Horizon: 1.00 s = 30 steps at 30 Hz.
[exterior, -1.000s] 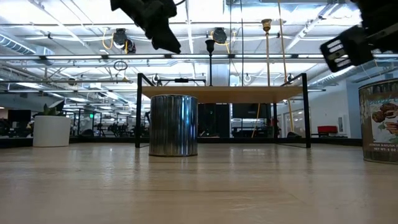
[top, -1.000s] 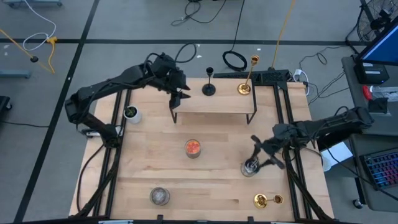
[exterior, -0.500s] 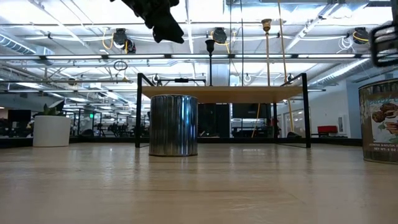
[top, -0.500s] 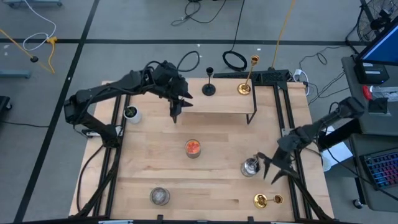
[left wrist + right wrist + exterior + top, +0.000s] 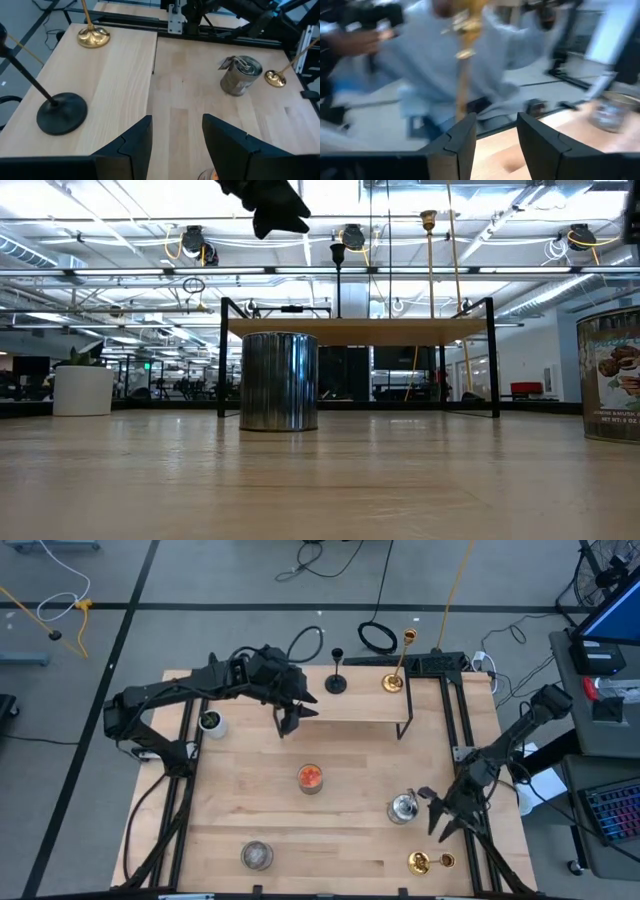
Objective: Pick & Place candle stick holders
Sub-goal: Put the golden candle holder on the shelf
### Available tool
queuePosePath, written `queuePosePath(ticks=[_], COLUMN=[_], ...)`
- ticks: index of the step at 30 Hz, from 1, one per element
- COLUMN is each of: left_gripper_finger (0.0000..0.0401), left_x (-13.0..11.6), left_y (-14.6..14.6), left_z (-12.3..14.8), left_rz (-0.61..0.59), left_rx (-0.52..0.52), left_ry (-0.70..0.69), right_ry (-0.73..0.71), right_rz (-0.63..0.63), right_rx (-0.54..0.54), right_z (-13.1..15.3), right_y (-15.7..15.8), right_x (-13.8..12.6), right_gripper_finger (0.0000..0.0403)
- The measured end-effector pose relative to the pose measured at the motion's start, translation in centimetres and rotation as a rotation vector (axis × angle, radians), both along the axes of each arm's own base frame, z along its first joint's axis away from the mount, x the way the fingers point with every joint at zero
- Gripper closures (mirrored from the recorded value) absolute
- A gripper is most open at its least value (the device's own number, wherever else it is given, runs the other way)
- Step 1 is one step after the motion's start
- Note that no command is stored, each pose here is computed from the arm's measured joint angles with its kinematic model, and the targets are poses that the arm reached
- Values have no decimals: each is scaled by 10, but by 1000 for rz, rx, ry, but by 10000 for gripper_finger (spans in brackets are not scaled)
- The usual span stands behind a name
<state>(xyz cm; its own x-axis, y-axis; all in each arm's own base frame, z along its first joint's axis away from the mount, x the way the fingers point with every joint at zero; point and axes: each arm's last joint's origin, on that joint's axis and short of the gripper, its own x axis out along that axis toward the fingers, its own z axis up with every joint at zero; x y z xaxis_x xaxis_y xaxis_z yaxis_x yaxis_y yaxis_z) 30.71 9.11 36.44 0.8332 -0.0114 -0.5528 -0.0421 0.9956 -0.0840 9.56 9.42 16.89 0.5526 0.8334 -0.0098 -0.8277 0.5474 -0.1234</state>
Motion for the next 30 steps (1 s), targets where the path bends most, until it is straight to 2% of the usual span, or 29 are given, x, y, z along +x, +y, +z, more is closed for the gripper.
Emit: queuePosePath(ticks=[4, 15, 19, 22, 30], left_gripper_finger=[222, 222, 222, 222, 222], left_x=[1, 3, 3, 3, 3], left_y=[-4, -12, -12, -12, -12], left_z=[0, -1, 0, 0, 0], left_rz=[2, -25, -25, -24, -23], left_rx=[-3, -2, -2, -3, -4], left_ry=[1, 8, 7, 7, 7], right_ry=[40, -10, -52, -9, 10], right_rz=[-22, 85, 112, 123, 119], right_rx=[10, 42, 8, -31, 6], right_z=[-2, 1, -2, -7, 8], right_y=[0, 15, 21, 26, 44], right_x=[1, -2, -2, 0, 16], right_gripper_finger=[255, 268, 268, 268, 266])
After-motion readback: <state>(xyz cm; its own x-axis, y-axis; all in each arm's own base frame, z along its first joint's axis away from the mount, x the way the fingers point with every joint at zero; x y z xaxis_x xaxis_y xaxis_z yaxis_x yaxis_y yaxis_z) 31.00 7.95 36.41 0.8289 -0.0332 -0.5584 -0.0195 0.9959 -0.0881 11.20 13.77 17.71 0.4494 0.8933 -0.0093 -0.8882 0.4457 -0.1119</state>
